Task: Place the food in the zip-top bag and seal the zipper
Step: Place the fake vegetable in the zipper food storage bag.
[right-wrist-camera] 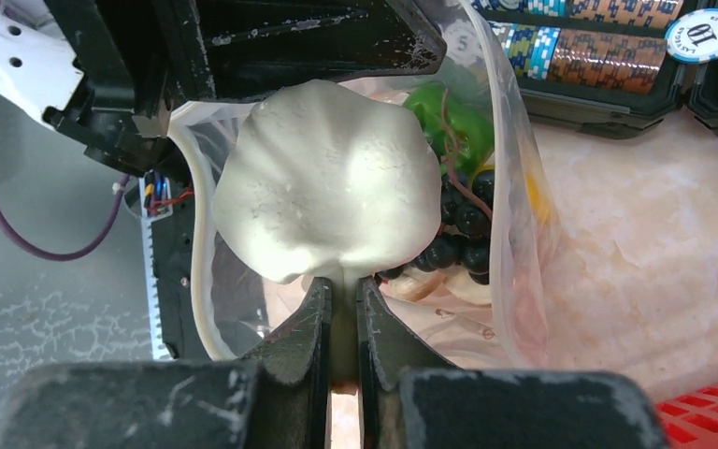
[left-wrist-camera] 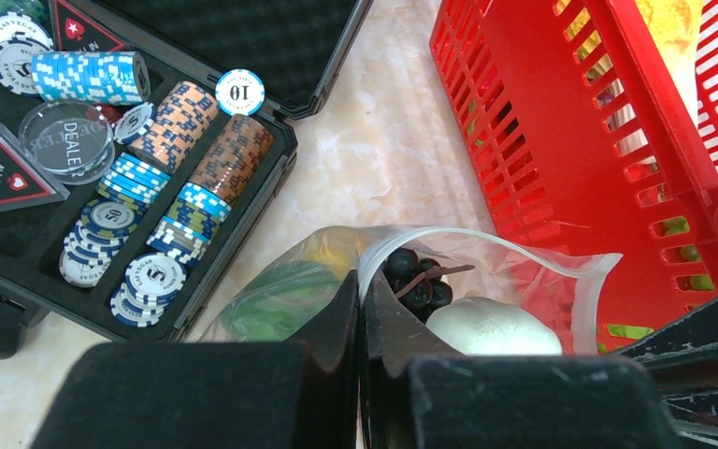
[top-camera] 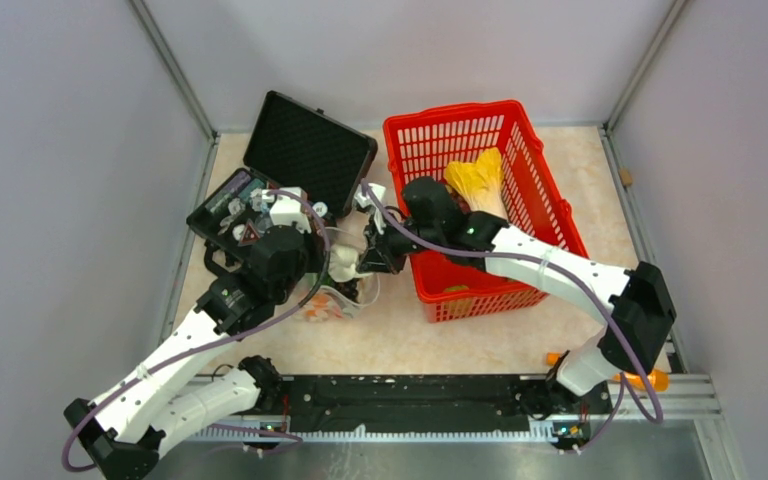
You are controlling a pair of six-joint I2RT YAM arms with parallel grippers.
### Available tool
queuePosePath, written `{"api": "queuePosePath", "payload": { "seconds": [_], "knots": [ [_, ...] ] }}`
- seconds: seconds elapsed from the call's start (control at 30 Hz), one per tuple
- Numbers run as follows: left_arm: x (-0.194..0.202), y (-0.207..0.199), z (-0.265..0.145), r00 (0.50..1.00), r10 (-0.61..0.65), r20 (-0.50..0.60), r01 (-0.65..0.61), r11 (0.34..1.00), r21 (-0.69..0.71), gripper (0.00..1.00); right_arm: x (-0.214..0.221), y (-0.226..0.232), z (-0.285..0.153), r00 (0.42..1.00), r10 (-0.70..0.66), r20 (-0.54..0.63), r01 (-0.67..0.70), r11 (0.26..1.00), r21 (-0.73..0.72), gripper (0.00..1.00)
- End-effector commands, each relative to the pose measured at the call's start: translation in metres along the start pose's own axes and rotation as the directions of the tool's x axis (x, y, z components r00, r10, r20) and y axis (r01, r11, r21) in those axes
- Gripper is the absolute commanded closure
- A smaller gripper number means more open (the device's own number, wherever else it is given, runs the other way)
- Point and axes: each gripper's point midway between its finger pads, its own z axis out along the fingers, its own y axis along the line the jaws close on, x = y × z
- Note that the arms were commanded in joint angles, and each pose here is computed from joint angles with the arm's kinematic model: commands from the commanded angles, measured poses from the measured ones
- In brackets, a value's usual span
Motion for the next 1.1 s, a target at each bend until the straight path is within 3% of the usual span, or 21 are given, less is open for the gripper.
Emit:
{"api": "queuePosePath", "payload": {
  "seconds": [0.0, 0.17, 0.47, 0.6, 0.67, 0.8, 0.93, 1.07],
  "knots": [
    [-0.018, -0.007, -0.003, 0.998, -0.038, 0.055, 0.036, 0.999, 0.031, 0.98, -0.024, -0.001, 0.000, 0.998, -0.051, 0.028, 0.049, 0.996, 0.068, 0.94],
    [-0.026, 0.002, -0.010, 0.994, -0.048, 0.097, 0.048, 0.999, -0.001, 0.99, -0.017, -0.017, 0.006, 0.993, -0.100, -0.062, 0.111, 0.976, 0.187, 0.94],
    [-0.021, 0.001, -0.011, 0.996, -0.043, 0.074, 0.043, 0.999, 0.008, 0.98, -0.029, -0.007, 0.022, 0.990, -0.125, -0.072, 0.135, 0.978, 0.161, 0.89],
    [-0.025, 0.002, -0.012, 0.995, -0.046, 0.089, 0.046, 0.999, 0.004, 0.98, -0.025, 0.002, 0.028, 0.981, -0.160, -0.110, 0.174, 0.976, 0.131, 0.78],
    [-0.025, 0.004, -0.012, 0.995, -0.043, 0.092, 0.044, 0.999, -0.005, 0.98, -0.025, 0.018, 0.030, 0.977, -0.189, -0.095, 0.194, 0.980, 0.051, 0.63],
    [-0.032, 0.010, -0.016, 0.992, -0.051, 0.111, 0.055, 0.998, -0.029, 0.97, -0.029, 0.034, 0.026, 0.978, -0.202, -0.060, 0.201, 0.979, -0.012, 0.43],
    [-0.030, 0.018, -0.016, 0.992, -0.051, 0.114, 0.058, 0.997, -0.058, 0.97, -0.043, 0.040, 0.013, 0.975, -0.219, 0.017, 0.219, 0.976, 0.010, 0.38],
    [-0.023, 0.028, -0.015, 0.993, -0.067, 0.101, 0.076, 0.992, -0.096, 0.99, -0.073, 0.026, -0.019, 0.958, -0.235, 0.164, 0.203, 0.960, 0.192, 0.38]
  ]
}}
